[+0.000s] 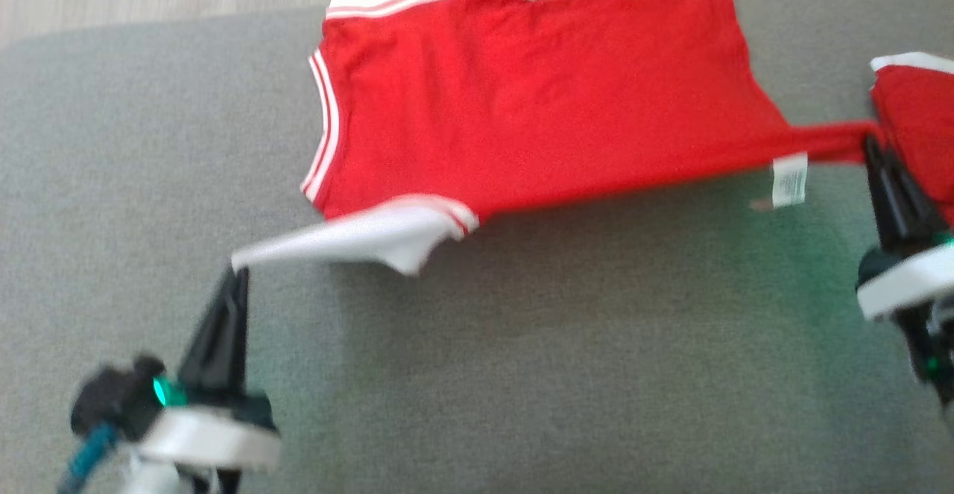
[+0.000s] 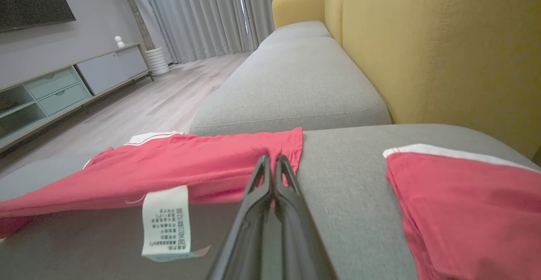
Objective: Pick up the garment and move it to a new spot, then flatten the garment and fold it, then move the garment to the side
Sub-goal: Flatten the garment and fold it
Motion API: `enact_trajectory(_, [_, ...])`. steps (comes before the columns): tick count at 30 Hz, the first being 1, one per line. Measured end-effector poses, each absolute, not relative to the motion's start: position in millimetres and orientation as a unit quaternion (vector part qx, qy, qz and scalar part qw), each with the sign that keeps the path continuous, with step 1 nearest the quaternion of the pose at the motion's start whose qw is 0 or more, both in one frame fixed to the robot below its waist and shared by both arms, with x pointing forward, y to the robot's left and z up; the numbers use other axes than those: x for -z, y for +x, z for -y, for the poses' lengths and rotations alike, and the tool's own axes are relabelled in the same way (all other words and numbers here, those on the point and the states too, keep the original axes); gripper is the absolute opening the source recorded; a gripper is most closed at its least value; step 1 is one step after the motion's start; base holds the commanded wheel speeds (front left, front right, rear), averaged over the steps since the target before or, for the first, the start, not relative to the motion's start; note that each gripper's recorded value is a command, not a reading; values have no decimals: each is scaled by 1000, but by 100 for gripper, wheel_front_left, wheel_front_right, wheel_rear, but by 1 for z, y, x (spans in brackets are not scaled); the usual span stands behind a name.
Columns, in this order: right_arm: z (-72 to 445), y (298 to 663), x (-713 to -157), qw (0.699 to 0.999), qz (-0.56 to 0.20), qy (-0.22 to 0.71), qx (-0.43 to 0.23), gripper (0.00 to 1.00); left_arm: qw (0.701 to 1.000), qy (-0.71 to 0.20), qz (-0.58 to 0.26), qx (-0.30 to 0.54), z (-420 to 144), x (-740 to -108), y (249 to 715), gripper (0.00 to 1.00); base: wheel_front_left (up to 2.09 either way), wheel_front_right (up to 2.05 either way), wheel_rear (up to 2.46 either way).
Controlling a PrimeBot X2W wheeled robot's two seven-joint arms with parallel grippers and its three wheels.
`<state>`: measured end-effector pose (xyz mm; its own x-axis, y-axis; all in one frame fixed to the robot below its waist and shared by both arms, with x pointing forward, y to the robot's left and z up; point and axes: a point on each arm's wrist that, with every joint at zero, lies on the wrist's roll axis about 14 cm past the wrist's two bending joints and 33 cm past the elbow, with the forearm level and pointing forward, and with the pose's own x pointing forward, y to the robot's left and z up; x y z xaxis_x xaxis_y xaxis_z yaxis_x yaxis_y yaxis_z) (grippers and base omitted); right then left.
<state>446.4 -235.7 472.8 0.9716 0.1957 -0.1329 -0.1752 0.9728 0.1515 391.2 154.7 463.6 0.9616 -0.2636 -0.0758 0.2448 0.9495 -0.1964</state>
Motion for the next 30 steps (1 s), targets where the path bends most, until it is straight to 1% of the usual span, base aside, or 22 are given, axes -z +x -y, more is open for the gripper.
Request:
enact_trajectory(6, [243, 405, -457, 989, -96, 81, -81, 0, 983, -105, -91, 124, -145, -448, 347, 0, 0, 0, 0])
enact_trajectory(10, [244, 378, -444, 987, -114, 89, -74, 0, 980, -119, -105, 119, -144, -445, 332, 0, 0, 0, 0])
enact_trajectory(13, [246, 369, -442, 987, -117, 92, -69, 0, 979, -121, -112, 122, -142, -443, 326, 0, 0, 0, 0])
enact_trajectory(18, [249, 370, -446, 988, -109, 94, -63, 0, 977, -130, -113, 124, -140, -445, 326, 0, 0, 0, 0])
enact_trajectory(21, [250, 372, -443, 987, -112, 96, -59, 0, 977, -130, -112, 126, -138, -446, 335, 0, 0, 0, 0])
enact_trajectory(26, [249, 386, -436, 987, -119, 94, -58, 0, 978, -127, -84, 141, -130, -462, 374, 0, 0, 0, 0])
enact_trajectory(30, [246, 410, -437, 987, -117, 90, -61, 0, 977, -123, -70, 158, -122, -469, 409, 0, 0, 0, 0])
